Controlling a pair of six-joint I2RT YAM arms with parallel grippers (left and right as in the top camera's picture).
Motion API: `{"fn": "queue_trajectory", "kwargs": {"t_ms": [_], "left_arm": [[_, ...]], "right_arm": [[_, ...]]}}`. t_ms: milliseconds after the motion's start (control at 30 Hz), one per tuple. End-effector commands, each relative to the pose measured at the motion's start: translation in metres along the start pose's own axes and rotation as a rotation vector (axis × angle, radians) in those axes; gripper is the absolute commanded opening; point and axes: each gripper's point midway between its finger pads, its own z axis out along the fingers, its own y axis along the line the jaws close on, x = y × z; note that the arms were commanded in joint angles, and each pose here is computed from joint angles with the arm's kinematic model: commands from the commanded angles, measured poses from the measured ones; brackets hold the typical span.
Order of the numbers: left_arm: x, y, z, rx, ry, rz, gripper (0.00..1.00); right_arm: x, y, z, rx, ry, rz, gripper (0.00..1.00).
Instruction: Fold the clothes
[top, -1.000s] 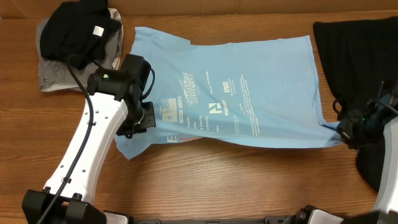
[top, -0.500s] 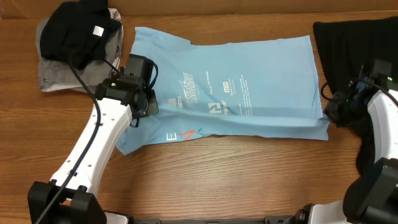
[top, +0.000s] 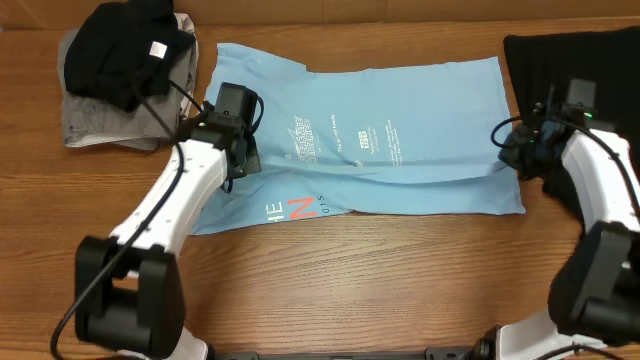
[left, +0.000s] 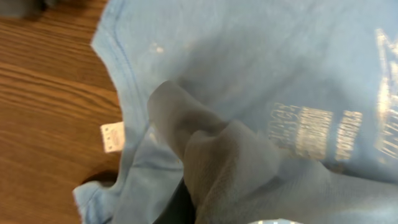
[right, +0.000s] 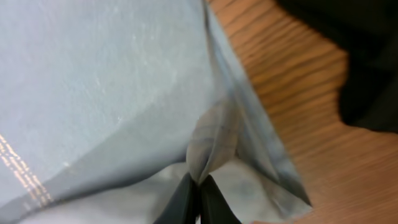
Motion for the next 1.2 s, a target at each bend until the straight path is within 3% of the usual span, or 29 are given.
{"fn": "queue_trajectory", "kwargs": {"t_ms": [0,333,967,1000,1033,1067,1133,1167], "left_arm": [[-0.006,0.002,0.012,-0.028,-0.016,-0.009,0.04],[-0.042,-0.006,0.015,-0.013,-0.164,-0.052,0.04],[-0.051,-0.003,0.015,-0.023,-0.199,-0.068,0.1],[-0.051,-0.003,0.014,-0.023,-0.199,-0.067,0.13],[-0.051,-0.003,0.014,-0.023,-0.199,-0.067,0.23],[-0.051,-0.003,0.014,-0.023,-0.199,-0.067,0.36],[-0.05,-0.003,0.015,-0.024,-0.197,-0.067,0.5],[-0.05,-0.003,0.015,-0.024,-0.196,-0.066,0.57]], "right_arm": [[-0.011,0.004,0.012,-0.003,-0.01,-0.005,0.04],[-0.034,0.011,0.026,-0.027,-0.087,-0.011,0.04],[-0.044,0.015,0.025,-0.049,-0.129,-0.015,0.04],[-0.045,0.016,0.024,-0.049,-0.132,-0.016,0.07],[-0.045,0.016,0.024,-0.05,-0.133,-0.016,0.19],[-0.046,0.016,0.024,-0.051,-0.135,-0.016,0.5],[-0.046,0.017,0.024,-0.055,-0.134,-0.016,0.79],[-0.046,0.017,0.024,-0.054,-0.134,-0.017,0.84]]}}
